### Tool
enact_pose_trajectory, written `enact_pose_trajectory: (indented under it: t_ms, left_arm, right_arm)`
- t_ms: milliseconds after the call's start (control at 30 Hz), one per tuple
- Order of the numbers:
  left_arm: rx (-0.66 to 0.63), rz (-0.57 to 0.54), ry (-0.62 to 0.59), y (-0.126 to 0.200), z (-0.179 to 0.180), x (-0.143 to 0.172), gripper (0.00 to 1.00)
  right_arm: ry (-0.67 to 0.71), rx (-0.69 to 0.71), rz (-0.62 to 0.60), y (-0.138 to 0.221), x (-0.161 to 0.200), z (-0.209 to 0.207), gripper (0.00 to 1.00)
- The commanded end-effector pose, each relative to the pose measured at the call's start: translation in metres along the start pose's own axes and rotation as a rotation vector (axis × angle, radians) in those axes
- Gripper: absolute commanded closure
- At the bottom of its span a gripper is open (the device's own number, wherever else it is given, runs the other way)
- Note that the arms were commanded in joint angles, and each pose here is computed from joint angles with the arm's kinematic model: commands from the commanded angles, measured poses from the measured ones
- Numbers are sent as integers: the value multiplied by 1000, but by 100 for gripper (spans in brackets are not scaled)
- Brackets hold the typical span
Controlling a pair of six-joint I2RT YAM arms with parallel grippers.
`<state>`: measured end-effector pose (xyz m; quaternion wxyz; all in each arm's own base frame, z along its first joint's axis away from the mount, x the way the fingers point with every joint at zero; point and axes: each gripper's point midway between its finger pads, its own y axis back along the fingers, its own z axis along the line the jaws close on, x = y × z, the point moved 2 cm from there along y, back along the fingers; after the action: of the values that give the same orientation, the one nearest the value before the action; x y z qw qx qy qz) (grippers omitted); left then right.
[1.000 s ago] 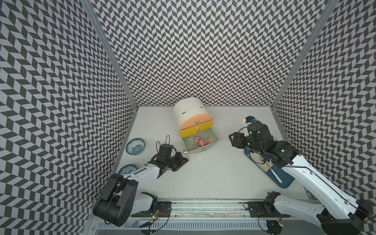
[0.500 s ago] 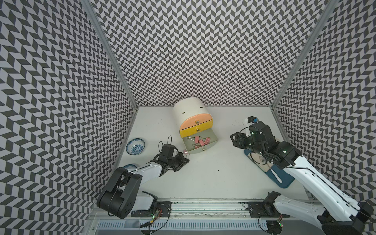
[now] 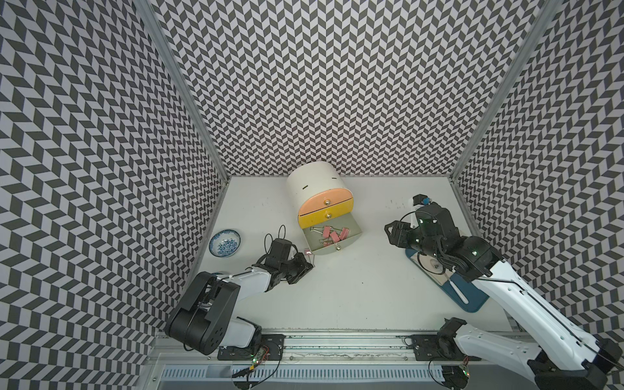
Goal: Put the binder clips in the drawer according to color
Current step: Move the binder clip to the center of the board.
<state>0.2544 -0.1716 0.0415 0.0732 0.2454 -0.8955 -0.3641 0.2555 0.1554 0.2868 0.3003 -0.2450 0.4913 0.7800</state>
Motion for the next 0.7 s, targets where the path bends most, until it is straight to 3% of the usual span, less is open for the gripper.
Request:
enact_pose_trajectory:
  t_ms: [0,667]
  left_arm:
    - [20,-21,-37,-2,-10,-5,100]
    - [33,-52,-38,-2,-19,-13,100]
  right_arm:
    - [-5,-13,-25,4,-4,0,38]
    - [-1,-9,-19,4,-3,-4,39]
